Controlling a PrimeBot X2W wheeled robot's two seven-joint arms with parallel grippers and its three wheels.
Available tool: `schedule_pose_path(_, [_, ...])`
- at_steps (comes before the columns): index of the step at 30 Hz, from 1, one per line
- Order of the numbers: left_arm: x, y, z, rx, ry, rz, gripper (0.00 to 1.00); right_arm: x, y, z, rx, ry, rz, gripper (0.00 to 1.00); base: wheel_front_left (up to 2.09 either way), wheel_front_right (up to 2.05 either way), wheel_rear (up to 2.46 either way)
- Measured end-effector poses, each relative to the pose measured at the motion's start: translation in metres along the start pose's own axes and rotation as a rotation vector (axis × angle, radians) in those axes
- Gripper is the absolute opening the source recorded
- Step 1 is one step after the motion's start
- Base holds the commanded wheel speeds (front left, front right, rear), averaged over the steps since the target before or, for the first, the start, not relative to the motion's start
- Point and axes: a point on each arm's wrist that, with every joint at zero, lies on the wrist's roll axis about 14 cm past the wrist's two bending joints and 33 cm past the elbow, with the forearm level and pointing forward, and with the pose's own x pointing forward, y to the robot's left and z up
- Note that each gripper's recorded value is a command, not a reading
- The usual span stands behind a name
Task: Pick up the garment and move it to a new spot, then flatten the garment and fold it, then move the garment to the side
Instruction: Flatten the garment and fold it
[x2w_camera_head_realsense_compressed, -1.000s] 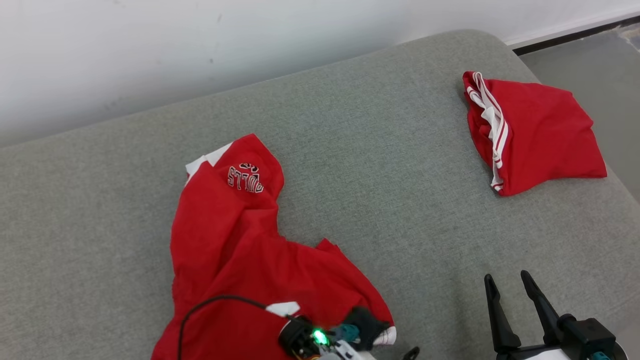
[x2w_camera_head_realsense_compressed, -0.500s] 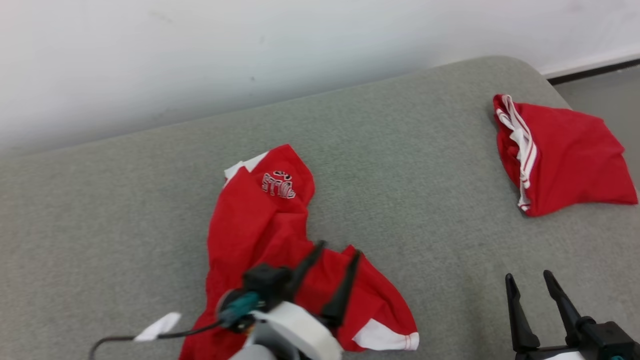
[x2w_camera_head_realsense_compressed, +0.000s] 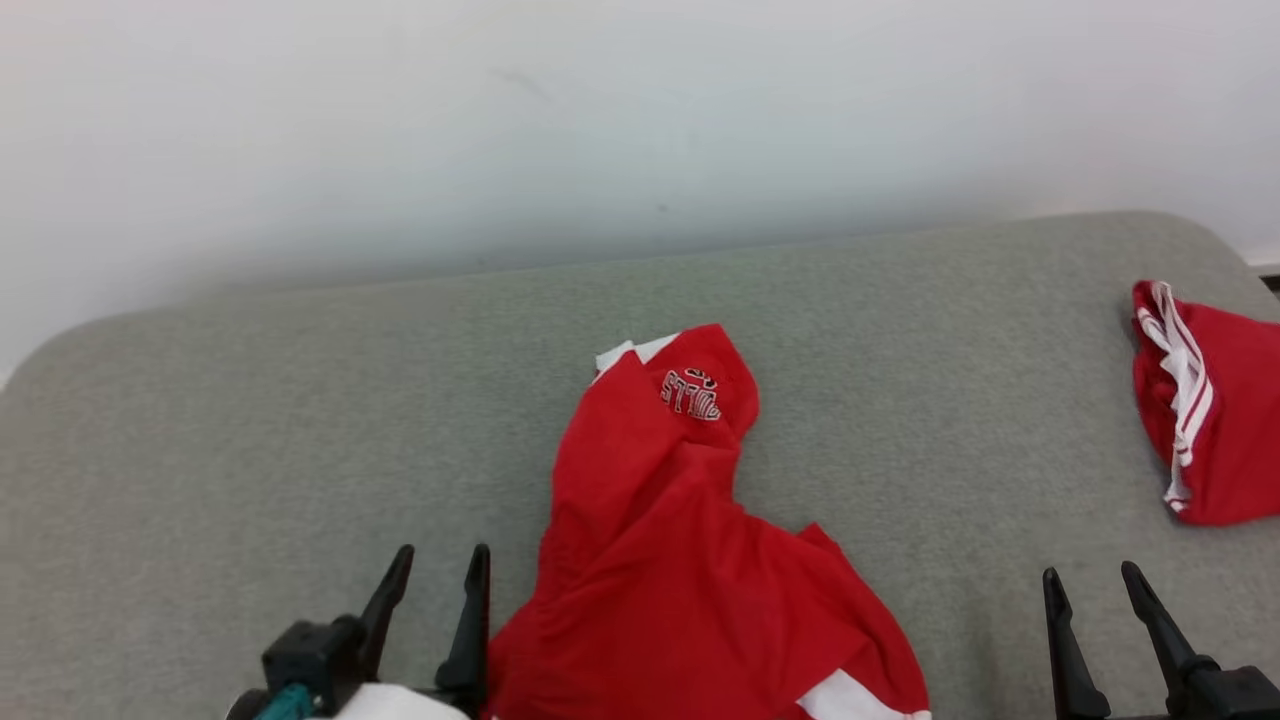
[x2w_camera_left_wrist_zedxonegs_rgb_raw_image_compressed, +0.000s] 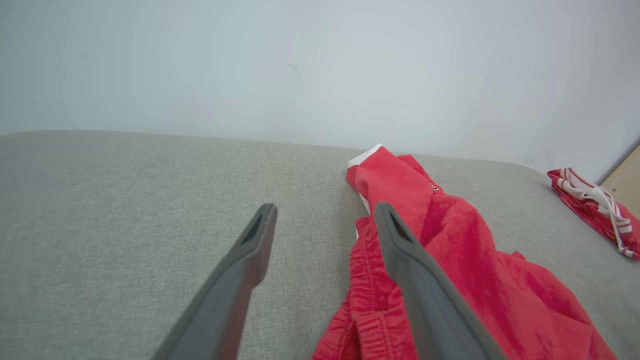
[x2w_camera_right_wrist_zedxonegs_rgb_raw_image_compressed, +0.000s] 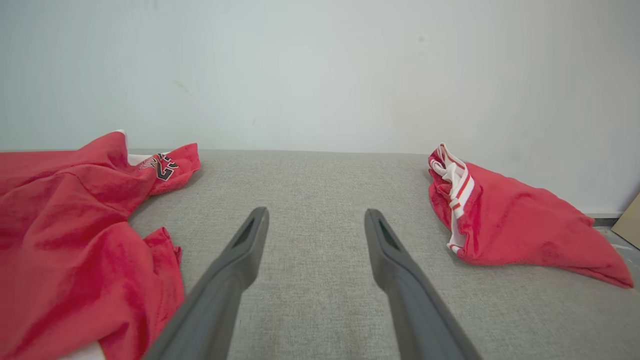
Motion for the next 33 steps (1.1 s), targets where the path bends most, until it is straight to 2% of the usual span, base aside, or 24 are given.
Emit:
schedule_pose_path(5, [-0.028, 0.03, -0.006, 0.033, 0.012, 0.088, 1.0, 0.002, 0.017, -0.004, 0.005, 0.011, 0.05, 1.0, 0.0, 0.0, 0.0])
schedule_pose_path(10, [-0.05, 0.044, -0.012, 0.045, 0.018, 0.148, 1.0, -0.001, 0.031, -0.009, 0.009, 0.027, 0.093, 1.0, 0.0, 0.0, 0.0])
schedule_pose_path(23, [-0.072, 0.054, -0.008, 0.061, -0.022, 0.19, 1.0, -0.011, 0.053, -0.023, 0.021, 0.069, 0.156, 1.0, 0.0, 0.0, 0.0])
schedule_pose_path(33, [-0.073, 0.052, -0.011, 0.063, -0.017, 0.161, 1.0, -0.011, 0.056, -0.023, 0.024, 0.069, 0.164, 1.0, 0.0, 0.0, 0.0])
